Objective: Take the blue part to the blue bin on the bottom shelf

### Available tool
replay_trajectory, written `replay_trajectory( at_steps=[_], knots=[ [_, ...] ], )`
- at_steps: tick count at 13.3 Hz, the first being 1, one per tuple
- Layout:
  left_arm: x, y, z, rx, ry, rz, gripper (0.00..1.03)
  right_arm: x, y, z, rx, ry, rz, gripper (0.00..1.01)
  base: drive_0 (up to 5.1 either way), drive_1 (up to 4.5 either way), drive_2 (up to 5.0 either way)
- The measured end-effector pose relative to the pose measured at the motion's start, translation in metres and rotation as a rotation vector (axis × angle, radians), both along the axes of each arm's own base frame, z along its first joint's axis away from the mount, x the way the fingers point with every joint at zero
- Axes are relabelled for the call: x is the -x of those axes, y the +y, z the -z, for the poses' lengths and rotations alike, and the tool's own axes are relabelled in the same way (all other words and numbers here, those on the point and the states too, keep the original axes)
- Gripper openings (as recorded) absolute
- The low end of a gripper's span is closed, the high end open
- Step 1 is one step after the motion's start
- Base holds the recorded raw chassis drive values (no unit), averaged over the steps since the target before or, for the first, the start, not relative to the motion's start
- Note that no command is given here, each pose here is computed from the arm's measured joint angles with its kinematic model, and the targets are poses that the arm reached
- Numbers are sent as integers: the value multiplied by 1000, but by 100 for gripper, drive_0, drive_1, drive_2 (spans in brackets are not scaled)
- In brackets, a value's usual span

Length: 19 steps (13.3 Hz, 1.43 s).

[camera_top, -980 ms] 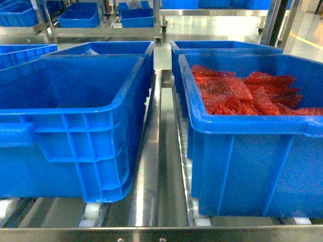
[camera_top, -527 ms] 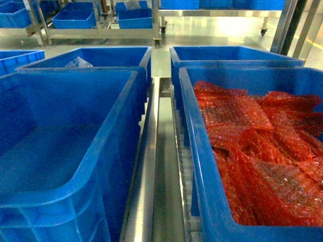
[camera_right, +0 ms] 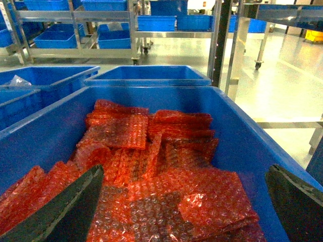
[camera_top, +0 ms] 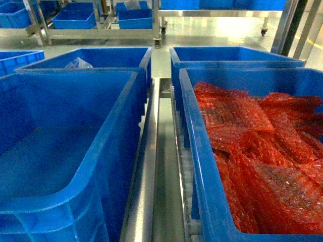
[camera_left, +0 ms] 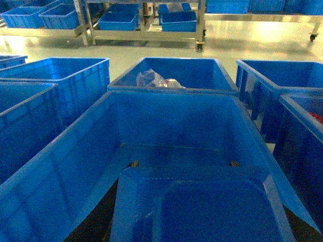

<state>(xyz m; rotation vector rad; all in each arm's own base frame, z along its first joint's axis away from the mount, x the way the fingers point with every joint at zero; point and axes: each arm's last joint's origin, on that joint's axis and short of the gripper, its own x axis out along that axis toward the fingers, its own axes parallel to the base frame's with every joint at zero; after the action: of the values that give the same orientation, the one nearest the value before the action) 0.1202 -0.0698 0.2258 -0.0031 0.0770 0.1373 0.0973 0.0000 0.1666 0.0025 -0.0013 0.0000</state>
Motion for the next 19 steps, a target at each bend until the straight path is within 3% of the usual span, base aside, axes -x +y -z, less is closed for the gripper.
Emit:
replay_trajectory(
  at_steps=[19],
  knots=[
    [0,0,0,0,0,0,43,0,0,0,0,0,0,98,0,0,0]
  ],
)
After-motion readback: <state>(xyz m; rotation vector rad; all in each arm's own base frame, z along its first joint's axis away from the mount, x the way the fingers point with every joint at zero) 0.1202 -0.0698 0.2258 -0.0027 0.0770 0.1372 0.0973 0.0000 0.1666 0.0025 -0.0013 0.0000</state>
